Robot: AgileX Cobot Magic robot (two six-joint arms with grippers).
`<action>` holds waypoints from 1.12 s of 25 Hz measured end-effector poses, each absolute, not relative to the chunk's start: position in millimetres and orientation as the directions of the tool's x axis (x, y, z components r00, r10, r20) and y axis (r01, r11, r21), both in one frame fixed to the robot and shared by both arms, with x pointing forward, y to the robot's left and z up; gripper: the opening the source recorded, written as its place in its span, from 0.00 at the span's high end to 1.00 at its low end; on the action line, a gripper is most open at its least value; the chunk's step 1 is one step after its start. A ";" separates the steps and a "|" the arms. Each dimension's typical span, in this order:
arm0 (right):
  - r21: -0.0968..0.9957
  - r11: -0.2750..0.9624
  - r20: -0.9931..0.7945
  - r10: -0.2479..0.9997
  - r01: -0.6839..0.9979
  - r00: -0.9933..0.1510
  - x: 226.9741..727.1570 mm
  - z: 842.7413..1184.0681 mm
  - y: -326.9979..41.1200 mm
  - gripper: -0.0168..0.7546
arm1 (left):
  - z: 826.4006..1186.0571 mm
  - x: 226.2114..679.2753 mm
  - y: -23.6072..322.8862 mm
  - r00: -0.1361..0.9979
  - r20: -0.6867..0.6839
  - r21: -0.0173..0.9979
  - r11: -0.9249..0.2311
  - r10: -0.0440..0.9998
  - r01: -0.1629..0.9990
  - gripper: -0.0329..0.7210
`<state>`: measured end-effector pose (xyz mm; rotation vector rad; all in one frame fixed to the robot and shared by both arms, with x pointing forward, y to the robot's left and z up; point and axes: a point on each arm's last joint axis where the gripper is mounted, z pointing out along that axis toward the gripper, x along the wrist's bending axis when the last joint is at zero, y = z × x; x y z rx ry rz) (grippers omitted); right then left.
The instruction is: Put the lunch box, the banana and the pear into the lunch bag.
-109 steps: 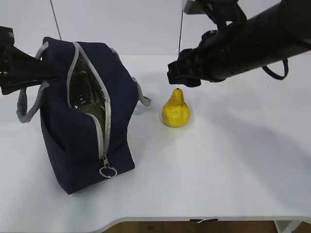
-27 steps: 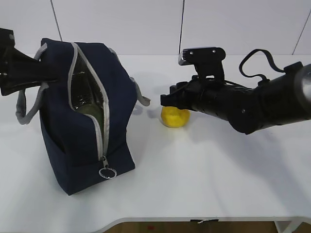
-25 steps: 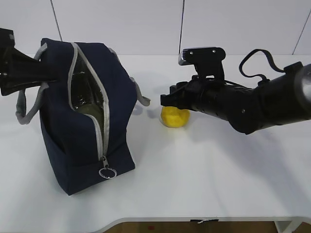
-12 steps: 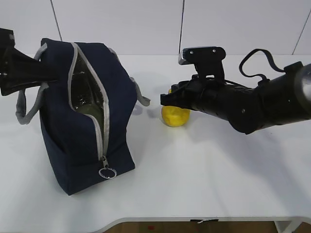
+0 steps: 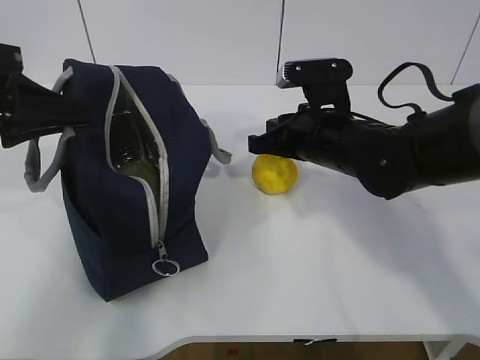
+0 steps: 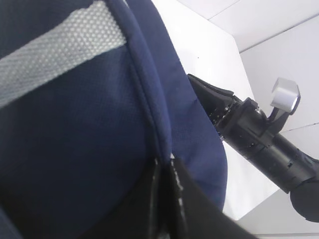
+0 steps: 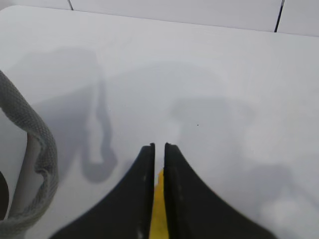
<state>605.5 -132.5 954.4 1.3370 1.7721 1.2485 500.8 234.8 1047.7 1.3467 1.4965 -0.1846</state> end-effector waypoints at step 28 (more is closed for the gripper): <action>0.913 0.094 0.054 0.937 0.398 -0.346 616.0 929.4 -126.4 0.51 | 1047.3 500.5 234.7 0.204 -0.750 0.504 0.344 0.629 0.792 0.96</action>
